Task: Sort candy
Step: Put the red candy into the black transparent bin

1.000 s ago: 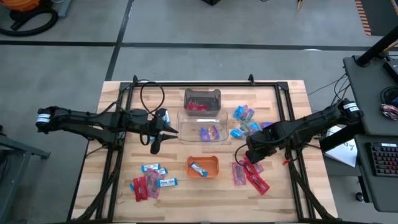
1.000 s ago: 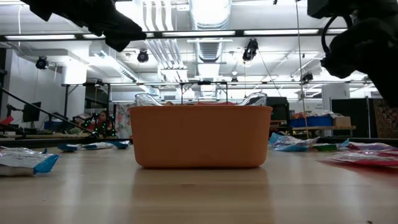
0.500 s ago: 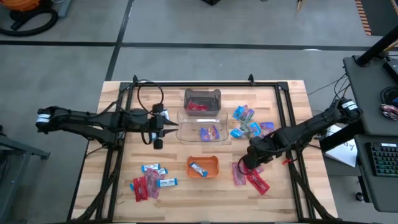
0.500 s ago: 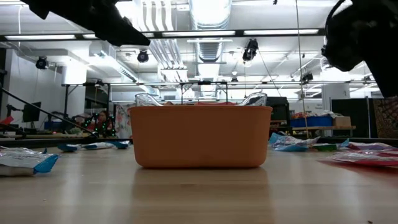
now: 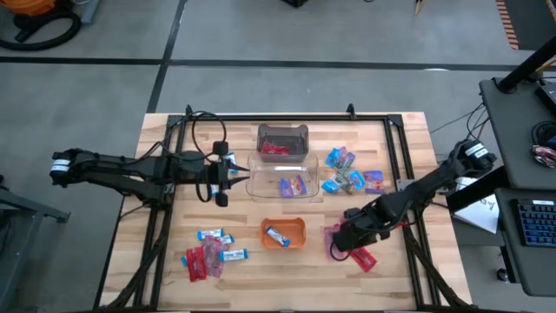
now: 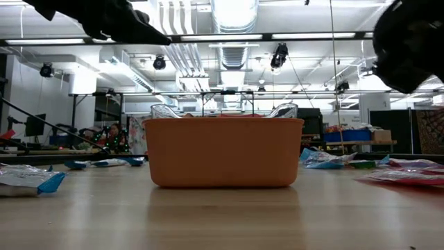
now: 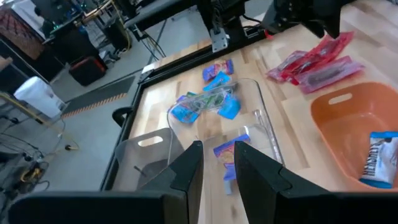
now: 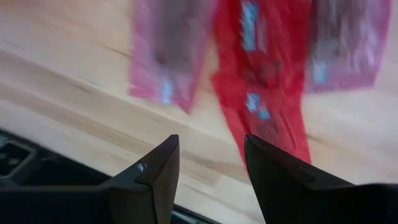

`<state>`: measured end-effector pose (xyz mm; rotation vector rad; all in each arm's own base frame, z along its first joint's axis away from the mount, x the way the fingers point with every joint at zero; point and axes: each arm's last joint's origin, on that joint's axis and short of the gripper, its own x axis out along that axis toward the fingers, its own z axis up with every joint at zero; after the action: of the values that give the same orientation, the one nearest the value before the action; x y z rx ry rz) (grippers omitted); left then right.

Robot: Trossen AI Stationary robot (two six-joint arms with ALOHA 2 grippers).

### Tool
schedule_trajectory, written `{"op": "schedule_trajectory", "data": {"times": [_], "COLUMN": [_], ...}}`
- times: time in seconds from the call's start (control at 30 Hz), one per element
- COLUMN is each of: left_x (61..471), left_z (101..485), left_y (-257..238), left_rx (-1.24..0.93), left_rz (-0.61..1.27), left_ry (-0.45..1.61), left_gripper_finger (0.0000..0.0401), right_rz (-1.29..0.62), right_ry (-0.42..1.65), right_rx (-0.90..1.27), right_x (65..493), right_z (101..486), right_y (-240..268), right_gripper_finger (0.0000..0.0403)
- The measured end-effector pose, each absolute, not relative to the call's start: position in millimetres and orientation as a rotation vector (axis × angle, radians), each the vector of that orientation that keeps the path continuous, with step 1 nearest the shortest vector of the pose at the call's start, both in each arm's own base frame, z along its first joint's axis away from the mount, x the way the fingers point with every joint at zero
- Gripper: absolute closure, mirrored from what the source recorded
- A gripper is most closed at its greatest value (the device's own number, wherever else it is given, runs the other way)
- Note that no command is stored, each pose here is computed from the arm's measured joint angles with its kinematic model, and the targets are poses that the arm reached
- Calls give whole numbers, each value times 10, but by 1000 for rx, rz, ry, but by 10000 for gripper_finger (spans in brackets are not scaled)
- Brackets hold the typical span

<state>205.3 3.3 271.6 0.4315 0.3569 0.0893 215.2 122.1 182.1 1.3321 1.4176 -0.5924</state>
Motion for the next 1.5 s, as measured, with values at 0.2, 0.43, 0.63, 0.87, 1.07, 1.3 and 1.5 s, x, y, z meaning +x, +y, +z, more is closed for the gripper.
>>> {"op": "schedule_trajectory", "data": {"times": [0.2,0.43,0.63,0.87,1.07,1.3,1.5], "left_x": [2053,2053,2057,2062,2061,2061,2061], "left_z": [2715,2721,2735,2747,2742,2738,2738], "left_y": [58,105,119,120,120,120,119], "left_rx": [465,472,470,461,436,400,370], "left_rz": [95,116,127,131,134,140,145], "left_ry": [362,362,348,334,335,334,331], "left_gripper_finger": [326,326,326,326,326,326,326], "right_rz": [-661,-580,-628,-625,-622,-588,-527], "right_ry": [1563,1642,1612,1666,1665,1637,1604], "right_rx": [1379,1209,1111,1024,1015,1037,1024], "right_x": [2115,2053,2077,2109,2107,2092,2059], "right_z": [1695,1552,1392,1207,1201,1311,1439], "right_y": [1362,1518,1530,1555,1553,1541,1512], "right_gripper_finger": [231,231,231,237,291,370,394]}}
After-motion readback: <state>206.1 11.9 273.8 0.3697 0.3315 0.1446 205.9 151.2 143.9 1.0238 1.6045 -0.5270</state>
